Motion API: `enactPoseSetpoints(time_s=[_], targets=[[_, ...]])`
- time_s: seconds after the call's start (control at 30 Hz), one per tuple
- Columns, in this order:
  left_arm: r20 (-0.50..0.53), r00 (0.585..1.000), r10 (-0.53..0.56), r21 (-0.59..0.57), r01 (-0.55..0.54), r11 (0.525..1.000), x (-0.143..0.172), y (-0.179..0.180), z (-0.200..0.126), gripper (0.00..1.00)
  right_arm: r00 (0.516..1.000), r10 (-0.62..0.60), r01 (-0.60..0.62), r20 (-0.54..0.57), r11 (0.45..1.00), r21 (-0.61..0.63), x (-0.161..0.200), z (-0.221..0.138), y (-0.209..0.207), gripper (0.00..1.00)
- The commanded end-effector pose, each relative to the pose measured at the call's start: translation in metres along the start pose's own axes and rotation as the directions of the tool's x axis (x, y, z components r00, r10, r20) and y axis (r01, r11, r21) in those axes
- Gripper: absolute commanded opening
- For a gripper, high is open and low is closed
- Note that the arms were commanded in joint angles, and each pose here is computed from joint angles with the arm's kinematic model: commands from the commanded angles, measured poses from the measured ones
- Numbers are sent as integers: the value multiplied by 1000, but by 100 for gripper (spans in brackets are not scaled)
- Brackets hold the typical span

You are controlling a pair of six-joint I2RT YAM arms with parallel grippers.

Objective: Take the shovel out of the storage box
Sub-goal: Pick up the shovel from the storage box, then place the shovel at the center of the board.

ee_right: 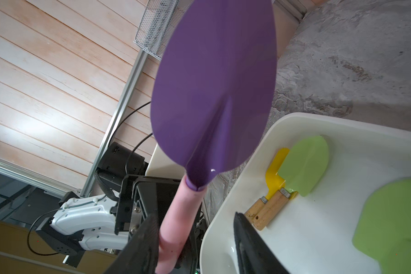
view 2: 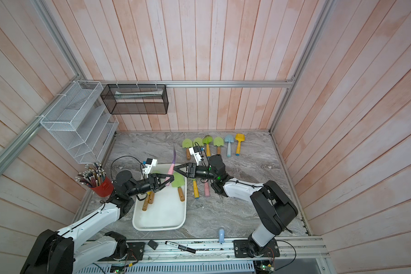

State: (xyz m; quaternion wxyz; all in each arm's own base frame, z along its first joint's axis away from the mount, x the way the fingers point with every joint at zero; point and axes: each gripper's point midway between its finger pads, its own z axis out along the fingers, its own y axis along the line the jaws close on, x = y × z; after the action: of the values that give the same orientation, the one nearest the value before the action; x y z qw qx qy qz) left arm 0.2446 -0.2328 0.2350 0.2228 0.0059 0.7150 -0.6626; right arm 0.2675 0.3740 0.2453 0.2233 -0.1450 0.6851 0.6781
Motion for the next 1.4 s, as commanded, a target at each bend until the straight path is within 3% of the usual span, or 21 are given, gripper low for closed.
enactPoseSetpoints(time_s=[0.0, 0.2, 0.43, 0.87, 0.97, 1.07, 1.23, 1.37], targets=[[-11, 999, 33, 43, -33, 999, 2, -7, -1, 17, 1000, -29, 29, 5, 993, -111, -10, 8, 29, 52], [-20, 999, 33, 54, -32, 998, 4, -9, 0, 17, 1000, -10, 10, 2, 989, -146, -16, 18, 32, 47], [-21, 999, 31, 53, -30, 998, 6, -7, 0, 17, 1000, 9, -6, 13, 984, -176, -23, 23, 34, 31], [-39, 999, 23, 49, -21, 999, 11, -1, 2, 18, 998, 65, -62, 5, 973, -221, -22, 28, 27, 26], [-44, 999, 19, 42, -17, 999, 11, 2, 3, 19, 997, 72, -70, -1, 974, -216, -19, 29, 25, 19], [-45, 999, 24, 18, -23, 1000, 11, 5, 3, 27, 997, 76, -74, 4, 977, -201, -19, 28, 22, 15], [-40, 998, 46, -22, -47, 999, 8, 6, 1, 56, 997, 78, -73, 26, 984, -162, -21, 20, 14, 14], [-26, 997, 72, -44, -73, 996, 2, 3, -5, 63, 996, 76, -70, 50, 991, -110, -25, 7, 3, 14]])
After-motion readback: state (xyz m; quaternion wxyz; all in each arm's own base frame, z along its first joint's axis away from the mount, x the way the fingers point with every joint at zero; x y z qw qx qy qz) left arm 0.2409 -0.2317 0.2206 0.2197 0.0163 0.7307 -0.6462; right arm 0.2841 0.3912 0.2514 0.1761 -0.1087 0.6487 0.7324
